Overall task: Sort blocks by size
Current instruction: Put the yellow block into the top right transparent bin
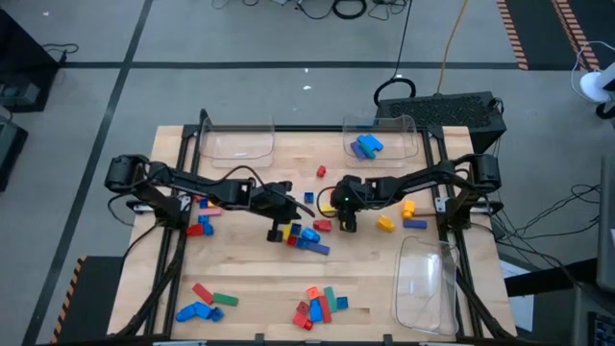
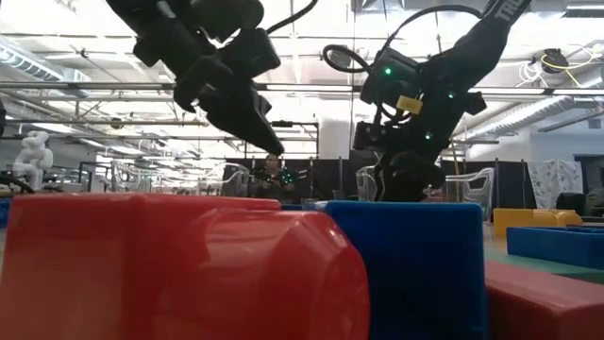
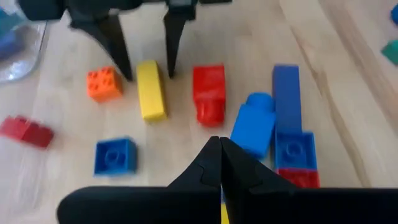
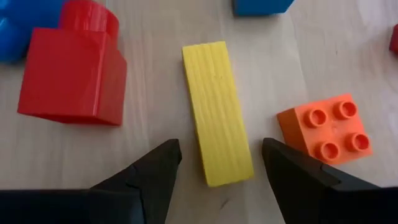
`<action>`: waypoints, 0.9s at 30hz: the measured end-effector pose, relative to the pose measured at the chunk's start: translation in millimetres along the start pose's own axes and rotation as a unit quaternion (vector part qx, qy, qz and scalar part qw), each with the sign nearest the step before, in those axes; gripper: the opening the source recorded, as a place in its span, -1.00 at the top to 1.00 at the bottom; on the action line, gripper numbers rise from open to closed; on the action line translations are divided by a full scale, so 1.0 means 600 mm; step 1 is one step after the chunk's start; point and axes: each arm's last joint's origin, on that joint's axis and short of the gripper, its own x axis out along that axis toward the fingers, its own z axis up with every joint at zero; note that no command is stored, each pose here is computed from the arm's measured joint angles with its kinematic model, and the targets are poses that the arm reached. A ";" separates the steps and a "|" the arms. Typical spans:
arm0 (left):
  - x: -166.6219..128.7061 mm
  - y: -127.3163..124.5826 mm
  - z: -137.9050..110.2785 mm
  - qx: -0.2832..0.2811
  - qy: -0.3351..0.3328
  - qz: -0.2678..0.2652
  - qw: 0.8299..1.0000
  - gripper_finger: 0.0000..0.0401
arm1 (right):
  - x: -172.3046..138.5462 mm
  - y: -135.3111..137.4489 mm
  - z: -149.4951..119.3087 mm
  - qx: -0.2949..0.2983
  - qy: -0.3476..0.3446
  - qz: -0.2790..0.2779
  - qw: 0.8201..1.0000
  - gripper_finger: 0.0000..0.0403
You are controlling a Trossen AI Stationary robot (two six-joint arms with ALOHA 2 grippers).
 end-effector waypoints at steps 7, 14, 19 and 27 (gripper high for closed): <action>-0.036 0.007 -0.005 -0.014 -0.059 0.018 0.998 1.00 | -0.018 0.000 0.004 0.000 -0.008 0.000 1.000 0.32; -0.056 0.007 -0.024 -0.029 -0.118 0.032 0.992 1.00 | -0.050 -0.003 0.006 0.012 -0.007 -0.007 1.000 0.65; -0.058 0.006 -0.031 -0.029 -0.136 0.038 0.990 1.00 | -0.085 -0.005 0.010 0.039 -0.021 -0.007 0.999 0.65; -0.056 0.007 -0.028 -0.029 -0.148 0.040 0.988 1.00 | -0.171 -0.036 0.004 0.131 -0.042 -0.071 0.988 0.65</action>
